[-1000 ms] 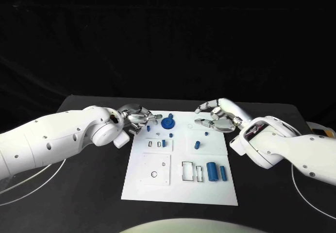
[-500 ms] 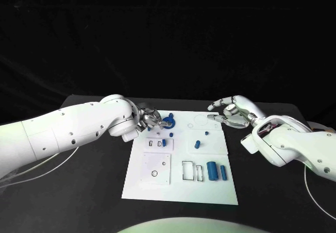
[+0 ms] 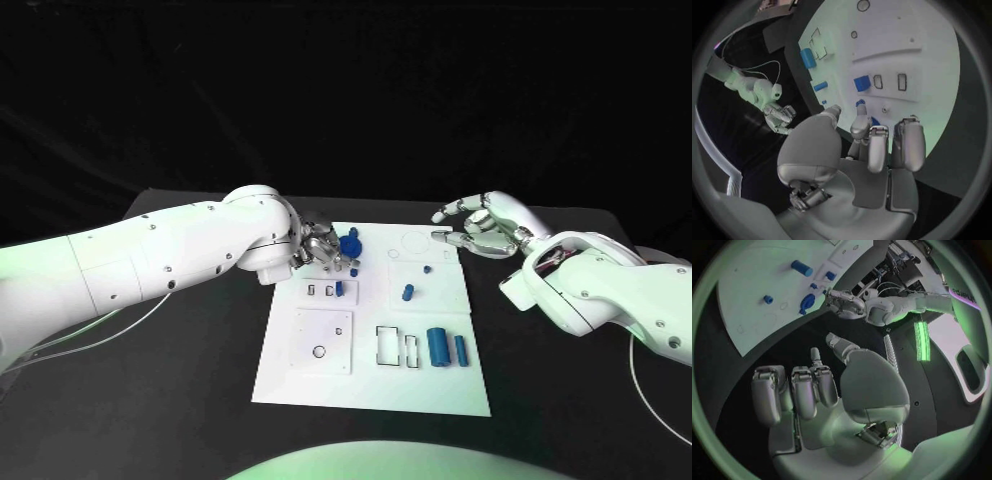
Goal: Assemble the parts on the task board
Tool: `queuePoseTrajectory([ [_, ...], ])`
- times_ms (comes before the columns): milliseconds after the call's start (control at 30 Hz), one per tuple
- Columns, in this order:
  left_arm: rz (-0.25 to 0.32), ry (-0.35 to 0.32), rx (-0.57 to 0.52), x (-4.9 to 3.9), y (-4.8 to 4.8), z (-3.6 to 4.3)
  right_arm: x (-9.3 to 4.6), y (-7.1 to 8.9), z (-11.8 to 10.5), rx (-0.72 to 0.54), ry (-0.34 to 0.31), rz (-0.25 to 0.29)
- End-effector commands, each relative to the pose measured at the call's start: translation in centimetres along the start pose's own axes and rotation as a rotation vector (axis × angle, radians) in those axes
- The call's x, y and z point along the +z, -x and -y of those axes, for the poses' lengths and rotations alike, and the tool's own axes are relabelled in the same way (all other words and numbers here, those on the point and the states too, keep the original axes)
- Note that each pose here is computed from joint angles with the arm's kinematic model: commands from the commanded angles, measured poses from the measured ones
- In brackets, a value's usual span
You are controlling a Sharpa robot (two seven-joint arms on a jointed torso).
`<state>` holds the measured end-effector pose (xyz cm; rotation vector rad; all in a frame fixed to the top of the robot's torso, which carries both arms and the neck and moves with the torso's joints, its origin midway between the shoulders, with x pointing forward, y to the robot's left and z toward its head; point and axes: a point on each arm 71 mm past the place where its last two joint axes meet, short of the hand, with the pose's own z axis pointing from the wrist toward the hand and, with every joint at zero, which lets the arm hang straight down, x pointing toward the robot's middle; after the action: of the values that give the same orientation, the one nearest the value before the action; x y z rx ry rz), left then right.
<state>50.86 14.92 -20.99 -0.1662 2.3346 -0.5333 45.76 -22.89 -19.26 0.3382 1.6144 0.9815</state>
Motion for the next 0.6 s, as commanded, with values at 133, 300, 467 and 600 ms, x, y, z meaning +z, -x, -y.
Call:
queuePoseTrajectory([
  [133,-0.079,0.033,0.095,0.14,-0.48,-0.09,0.04,0.04,0.20,-0.003,-0.007,-0.012],
  [300,-0.093,0.036,0.107,0.25,-0.67,0.01,0.12,0.22,0.42,-0.005,-0.013,-0.004],
  [467,-0.094,0.037,0.109,0.31,-0.73,0.05,0.17,0.35,0.60,-0.004,-0.019,0.004],
  [600,-0.091,0.040,0.107,0.36,-0.67,-0.03,0.19,0.41,0.69,-0.004,-0.022,0.007],
])
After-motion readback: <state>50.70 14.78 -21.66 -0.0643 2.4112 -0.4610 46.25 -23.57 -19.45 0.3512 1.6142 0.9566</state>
